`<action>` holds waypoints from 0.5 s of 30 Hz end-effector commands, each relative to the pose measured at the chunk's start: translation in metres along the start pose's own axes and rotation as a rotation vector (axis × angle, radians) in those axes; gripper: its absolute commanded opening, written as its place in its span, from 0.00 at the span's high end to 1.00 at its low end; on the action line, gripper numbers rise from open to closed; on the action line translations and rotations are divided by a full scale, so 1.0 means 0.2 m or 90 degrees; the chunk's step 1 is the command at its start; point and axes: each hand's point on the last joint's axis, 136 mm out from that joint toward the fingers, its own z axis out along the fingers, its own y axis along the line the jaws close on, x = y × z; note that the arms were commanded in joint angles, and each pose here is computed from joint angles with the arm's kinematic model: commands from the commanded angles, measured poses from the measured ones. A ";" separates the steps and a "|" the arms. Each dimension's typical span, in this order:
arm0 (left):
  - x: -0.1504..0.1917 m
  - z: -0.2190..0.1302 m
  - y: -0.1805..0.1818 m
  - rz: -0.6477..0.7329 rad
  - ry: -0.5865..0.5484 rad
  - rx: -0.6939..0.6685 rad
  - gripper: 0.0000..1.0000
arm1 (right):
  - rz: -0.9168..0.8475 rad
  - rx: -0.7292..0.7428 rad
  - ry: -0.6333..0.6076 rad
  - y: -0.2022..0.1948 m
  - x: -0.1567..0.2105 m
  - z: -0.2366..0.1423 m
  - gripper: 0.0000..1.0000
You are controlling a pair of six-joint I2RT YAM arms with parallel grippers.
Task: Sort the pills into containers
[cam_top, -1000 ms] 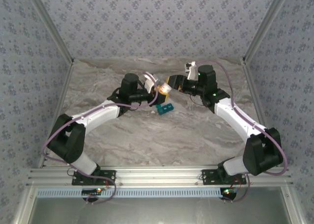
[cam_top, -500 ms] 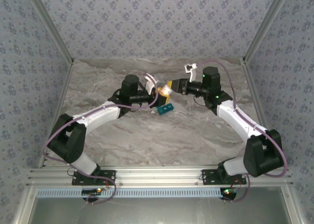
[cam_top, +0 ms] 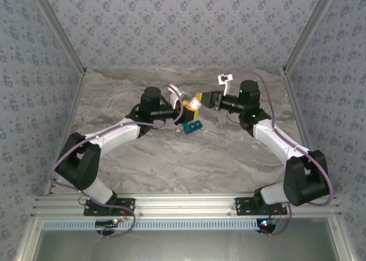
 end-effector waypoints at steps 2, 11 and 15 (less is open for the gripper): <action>-0.09 -0.03 0.01 0.021 -0.036 0.004 1.00 | 0.011 0.043 -0.022 -0.07 -0.02 -0.03 0.40; -0.10 -0.04 0.02 0.033 -0.031 -0.012 1.00 | 0.025 0.060 -0.020 -0.10 0.01 -0.07 0.31; -0.08 -0.04 0.04 0.036 -0.018 -0.027 1.00 | 0.034 0.046 -0.029 -0.05 0.00 -0.10 0.23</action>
